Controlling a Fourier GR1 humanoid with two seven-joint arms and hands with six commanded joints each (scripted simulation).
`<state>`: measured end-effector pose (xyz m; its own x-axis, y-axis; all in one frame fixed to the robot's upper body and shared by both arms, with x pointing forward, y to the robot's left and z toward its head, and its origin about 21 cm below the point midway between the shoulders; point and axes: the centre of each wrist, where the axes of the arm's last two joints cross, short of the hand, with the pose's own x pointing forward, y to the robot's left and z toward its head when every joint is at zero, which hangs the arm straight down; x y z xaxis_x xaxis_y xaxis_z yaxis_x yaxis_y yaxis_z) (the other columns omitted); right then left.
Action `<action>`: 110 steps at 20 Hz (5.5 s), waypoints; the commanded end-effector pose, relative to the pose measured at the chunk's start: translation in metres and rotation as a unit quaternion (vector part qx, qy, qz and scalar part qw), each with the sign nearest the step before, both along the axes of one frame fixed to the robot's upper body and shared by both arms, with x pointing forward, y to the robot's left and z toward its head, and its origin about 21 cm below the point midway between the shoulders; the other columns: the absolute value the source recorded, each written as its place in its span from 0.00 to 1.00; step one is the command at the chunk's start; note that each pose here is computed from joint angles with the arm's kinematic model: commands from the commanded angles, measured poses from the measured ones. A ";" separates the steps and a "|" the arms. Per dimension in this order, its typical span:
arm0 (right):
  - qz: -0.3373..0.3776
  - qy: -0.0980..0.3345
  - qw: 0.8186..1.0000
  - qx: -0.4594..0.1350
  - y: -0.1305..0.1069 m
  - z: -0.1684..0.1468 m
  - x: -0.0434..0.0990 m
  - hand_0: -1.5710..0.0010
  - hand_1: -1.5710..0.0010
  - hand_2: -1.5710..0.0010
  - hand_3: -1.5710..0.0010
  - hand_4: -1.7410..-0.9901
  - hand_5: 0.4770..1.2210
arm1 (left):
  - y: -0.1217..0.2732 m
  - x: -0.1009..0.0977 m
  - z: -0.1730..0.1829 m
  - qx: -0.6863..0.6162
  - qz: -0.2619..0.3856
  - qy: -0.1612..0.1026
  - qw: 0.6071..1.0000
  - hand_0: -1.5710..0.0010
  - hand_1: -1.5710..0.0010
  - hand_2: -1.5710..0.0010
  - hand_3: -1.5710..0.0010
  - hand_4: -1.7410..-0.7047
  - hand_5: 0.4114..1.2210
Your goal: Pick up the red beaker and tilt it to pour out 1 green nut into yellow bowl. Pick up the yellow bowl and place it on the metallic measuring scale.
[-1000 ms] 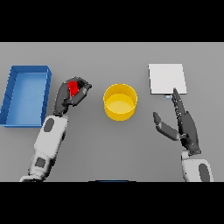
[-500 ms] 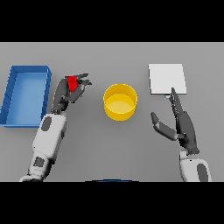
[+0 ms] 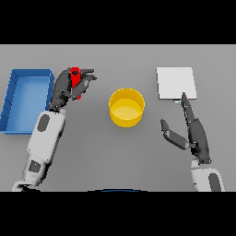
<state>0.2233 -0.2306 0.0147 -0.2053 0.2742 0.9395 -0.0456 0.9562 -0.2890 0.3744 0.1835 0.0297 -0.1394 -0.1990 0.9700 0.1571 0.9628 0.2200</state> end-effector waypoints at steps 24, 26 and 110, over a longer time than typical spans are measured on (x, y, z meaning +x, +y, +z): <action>-0.006 0.041 0.999 0.028 0.006 -0.001 -0.001 1.00 1.00 1.00 1.00 0.73 0.25 | -0.085 0.029 0.083 0.670 -0.193 -0.103 0.710 0.00 0.00 0.00 0.13 0.03 0.99; -0.008 0.044 0.998 0.033 0.003 -0.001 -0.004 1.00 1.00 1.00 1.00 0.72 0.23 | -0.095 0.031 0.084 0.702 -0.207 -0.108 0.673 0.00 0.00 0.00 0.15 0.02 0.99; 0.001 0.023 0.999 -0.040 0.009 0.000 0.013 1.00 1.00 1.00 1.00 0.81 0.21 | 0.158 -0.008 0.074 0.289 0.174 0.222 0.915 0.96 0.96 0.96 0.96 0.93 0.27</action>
<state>0.2363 -0.2218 0.0152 -0.1617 0.3490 0.9231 -0.0609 0.9301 -0.3623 0.3665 0.3413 0.1033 0.4112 -0.6536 0.6354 0.0614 0.7153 0.6961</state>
